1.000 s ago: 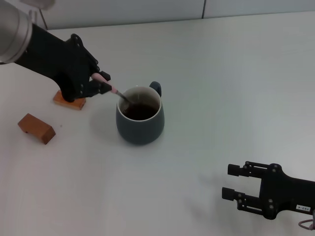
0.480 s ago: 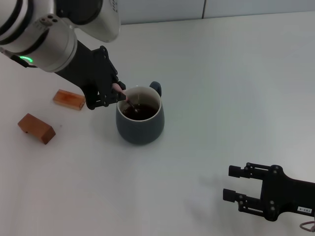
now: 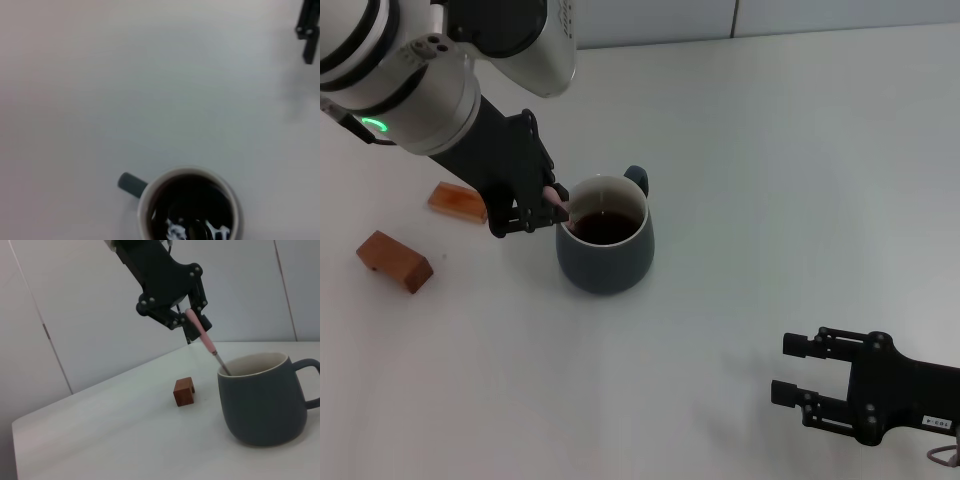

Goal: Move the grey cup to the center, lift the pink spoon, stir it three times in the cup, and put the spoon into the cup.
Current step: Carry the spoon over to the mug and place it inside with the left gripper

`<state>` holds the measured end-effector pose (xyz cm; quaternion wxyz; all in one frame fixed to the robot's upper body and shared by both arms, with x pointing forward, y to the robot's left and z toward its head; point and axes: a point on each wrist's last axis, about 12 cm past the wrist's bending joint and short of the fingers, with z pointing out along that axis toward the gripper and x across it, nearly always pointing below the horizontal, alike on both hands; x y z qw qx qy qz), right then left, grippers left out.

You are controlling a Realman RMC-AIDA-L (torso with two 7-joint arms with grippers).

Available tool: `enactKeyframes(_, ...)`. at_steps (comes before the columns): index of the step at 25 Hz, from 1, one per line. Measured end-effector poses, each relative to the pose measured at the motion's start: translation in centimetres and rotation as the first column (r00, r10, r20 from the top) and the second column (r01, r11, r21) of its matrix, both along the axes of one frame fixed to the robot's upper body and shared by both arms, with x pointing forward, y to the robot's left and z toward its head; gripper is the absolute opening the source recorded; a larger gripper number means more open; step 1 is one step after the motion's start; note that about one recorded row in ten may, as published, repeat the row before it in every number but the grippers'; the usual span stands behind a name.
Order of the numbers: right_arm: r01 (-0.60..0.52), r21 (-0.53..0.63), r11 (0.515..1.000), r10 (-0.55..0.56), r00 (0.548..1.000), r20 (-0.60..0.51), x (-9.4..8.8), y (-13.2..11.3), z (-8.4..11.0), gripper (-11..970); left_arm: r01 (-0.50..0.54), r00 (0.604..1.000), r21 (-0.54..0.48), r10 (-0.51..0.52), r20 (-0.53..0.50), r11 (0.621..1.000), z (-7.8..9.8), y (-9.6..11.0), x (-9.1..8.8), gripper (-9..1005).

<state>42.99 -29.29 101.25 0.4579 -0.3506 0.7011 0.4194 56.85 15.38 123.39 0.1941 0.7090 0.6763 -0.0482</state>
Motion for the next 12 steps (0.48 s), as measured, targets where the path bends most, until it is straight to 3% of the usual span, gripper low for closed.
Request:
enactKeyframes(8, -0.001, 0.001, 1.0, 0.001, 1.0, 0.001, 0.0, 0.1, 0.0, 632, 0.025, 1.0, -0.071, -0.024, 0.017, 0.997, 0.1, -1.0, 0.2, 160)
enactKeyframes(12, -0.001, 0.005, 1.0, 0.001, 1.0, -0.004, 0.0, 0.1, 0.0, 632, 0.0, 0.999, -0.057, 0.002, 0.032, 0.998, -0.4, -1.0, 0.8, 162)
